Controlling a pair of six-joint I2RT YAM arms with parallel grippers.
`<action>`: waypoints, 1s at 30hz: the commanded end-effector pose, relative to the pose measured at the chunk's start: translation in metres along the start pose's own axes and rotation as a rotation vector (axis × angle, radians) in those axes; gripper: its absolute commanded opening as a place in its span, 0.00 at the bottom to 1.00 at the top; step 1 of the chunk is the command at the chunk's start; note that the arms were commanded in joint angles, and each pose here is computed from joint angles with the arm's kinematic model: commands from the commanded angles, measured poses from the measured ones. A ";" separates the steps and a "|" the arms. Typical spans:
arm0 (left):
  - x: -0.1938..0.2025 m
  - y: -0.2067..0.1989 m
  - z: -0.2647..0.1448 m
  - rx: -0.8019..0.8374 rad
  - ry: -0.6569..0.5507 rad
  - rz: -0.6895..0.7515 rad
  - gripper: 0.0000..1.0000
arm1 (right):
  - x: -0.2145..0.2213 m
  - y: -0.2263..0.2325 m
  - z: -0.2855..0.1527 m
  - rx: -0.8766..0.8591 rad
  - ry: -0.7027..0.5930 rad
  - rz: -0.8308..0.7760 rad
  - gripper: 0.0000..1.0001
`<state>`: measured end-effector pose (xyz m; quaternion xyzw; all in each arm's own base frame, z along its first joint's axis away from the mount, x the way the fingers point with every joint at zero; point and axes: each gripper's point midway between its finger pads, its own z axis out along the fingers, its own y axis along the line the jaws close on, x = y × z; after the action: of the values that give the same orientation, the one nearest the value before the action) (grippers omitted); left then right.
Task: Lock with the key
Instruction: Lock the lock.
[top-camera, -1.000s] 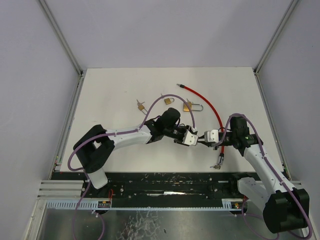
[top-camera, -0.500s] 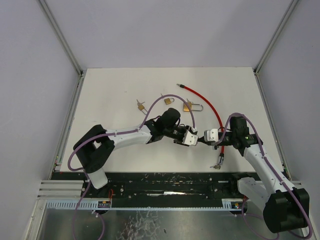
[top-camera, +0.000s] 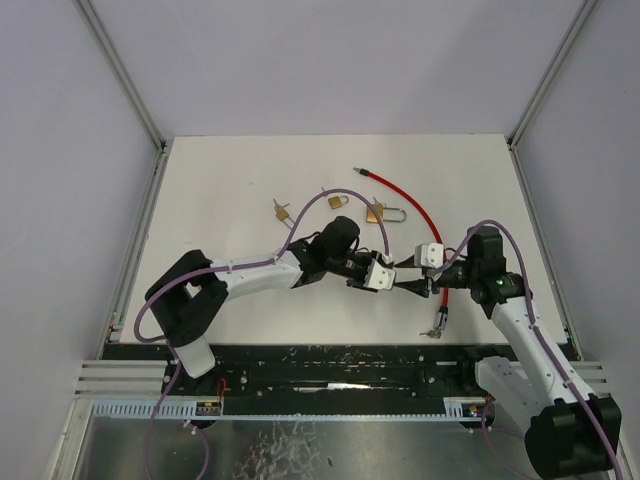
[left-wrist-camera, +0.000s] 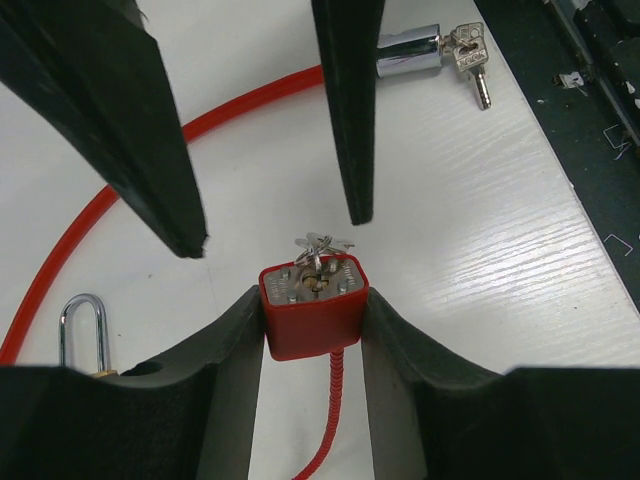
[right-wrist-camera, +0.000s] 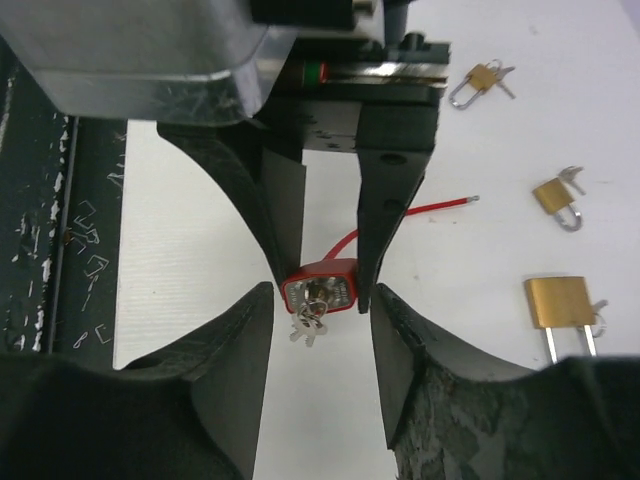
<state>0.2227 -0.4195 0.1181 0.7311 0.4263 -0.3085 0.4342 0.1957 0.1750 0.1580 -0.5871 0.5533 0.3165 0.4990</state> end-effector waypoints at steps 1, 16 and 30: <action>-0.020 0.013 -0.004 -0.046 -0.051 0.048 0.00 | -0.015 -0.004 -0.004 0.025 -0.058 -0.030 0.49; -0.020 0.012 -0.003 -0.046 -0.054 0.044 0.00 | 0.008 -0.006 0.011 0.026 -0.032 0.038 0.33; -0.021 0.020 -0.005 -0.088 -0.050 0.023 0.00 | 0.008 -0.004 0.014 0.015 -0.028 0.043 0.01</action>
<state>0.2247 -0.4189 0.1175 0.7253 0.4374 -0.3072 0.4338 0.2019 0.1822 0.1431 -0.5660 0.5660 0.3307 0.4999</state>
